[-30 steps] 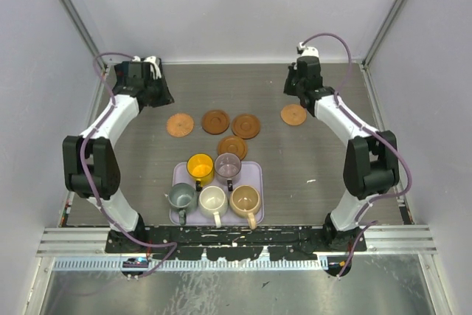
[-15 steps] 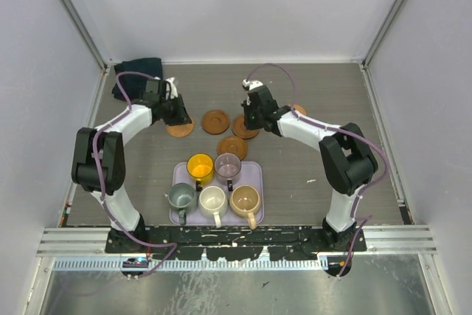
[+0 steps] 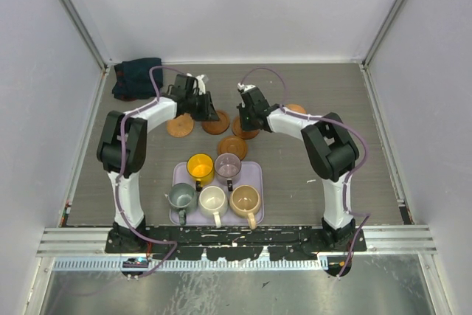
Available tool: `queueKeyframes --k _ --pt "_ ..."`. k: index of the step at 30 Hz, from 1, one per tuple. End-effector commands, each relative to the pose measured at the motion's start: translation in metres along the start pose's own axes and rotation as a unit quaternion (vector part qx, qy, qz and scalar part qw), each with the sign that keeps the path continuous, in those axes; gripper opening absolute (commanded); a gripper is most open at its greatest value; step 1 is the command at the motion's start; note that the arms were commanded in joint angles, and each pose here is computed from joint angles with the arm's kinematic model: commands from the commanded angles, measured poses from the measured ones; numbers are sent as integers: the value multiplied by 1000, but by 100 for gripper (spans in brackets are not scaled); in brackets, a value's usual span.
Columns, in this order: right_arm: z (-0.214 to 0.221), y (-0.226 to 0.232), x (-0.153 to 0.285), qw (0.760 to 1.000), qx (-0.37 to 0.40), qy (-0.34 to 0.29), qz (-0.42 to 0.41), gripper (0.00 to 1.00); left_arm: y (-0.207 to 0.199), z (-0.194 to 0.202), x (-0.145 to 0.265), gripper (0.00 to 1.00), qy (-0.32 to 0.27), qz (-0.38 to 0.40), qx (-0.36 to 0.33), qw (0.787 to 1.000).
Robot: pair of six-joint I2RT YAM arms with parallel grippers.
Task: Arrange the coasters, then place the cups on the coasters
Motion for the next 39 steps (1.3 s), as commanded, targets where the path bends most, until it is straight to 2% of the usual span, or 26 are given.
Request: queueKeyframes --k 1,9,19,32,39 --pt "-16 0 -5 1000 -2 -15 18 1 -13 -12 -8 26 -2 29 -3 1000" --pt "-1 -32 -11 996 -40 12 83 1 1 -6 -22 27 20 6 8 1000" --pt "6 -77 1 988 -78 8 131 1 7 -18 -33 27 17 -26 0 1000" --pt "-16 -103 8 980 -83 -23 179 1 12 -44 -36 28 -4 -48 -9 999" --pt "-43 -106 20 982 -75 -61 165 1 1 -58 -31 28 -9 -10 -19 1000"
Point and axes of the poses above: each gripper's point midway between its finger pads, its own x axis back along the fingers, its own y axis along the line the jaws close on, z = x × y, the point moved 6 cm from there along x, back along the fingers, and after that the axes turned 10 degrees about x, right-handed, at the moved point
